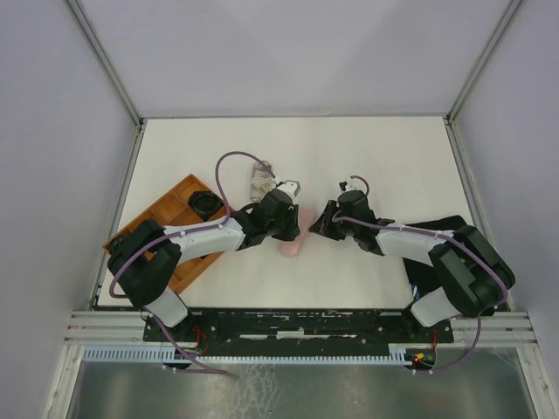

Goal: Organize the sunglasses
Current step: Close the sunglasses case at the center of the board.

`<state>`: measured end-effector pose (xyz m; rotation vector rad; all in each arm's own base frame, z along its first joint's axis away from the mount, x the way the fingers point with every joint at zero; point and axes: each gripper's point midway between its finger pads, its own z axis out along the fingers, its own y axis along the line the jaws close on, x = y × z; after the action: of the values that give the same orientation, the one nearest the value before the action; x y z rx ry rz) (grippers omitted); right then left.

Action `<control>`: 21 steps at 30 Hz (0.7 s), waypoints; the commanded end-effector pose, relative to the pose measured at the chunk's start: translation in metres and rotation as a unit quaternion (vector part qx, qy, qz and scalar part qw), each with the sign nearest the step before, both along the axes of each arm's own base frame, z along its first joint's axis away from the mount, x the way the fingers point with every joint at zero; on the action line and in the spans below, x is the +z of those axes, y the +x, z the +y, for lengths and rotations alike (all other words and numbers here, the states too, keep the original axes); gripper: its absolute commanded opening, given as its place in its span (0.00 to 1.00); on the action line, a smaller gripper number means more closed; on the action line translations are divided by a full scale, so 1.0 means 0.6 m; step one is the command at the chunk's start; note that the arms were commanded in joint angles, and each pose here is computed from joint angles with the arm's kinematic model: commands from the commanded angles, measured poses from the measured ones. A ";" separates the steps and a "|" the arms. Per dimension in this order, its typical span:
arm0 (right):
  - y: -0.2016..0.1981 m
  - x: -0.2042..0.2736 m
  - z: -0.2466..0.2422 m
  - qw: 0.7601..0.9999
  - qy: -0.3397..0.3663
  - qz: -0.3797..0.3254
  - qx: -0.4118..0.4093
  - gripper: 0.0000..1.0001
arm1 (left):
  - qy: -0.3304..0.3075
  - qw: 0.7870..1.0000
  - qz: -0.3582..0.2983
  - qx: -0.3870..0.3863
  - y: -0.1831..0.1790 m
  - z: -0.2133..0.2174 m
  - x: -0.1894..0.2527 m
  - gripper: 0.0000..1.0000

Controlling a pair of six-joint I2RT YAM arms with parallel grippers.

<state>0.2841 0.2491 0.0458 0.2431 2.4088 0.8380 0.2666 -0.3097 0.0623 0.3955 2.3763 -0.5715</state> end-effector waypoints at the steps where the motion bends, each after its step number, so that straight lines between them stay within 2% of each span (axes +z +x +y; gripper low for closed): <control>1: 0.025 0.049 -0.013 0.998 -0.009 -0.058 -0.016 0.32 | 0.015 1.000 0.002 0.008 -0.002 0.010 0.001 0.30; 8: 0.010 0.078 -0.011 0.996 0.010 -0.090 0.009 0.33 | 0.014 1.000 -0.013 0.011 0.004 0.014 0.013 0.34; 17: 0.002 0.092 -0.027 0.994 0.007 -0.110 0.001 0.33 | 0.002 1.000 -0.020 0.003 0.002 0.007 0.019 0.38; 21: 0.001 0.092 -0.026 0.994 0.009 -0.112 0.004 0.24 | -0.012 0.999 -0.031 -0.003 0.002 0.004 0.032 0.44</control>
<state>0.2766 0.2329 0.0850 0.1578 2.2718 0.8285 0.2658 -0.3027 0.0613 0.3874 2.3848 -0.5362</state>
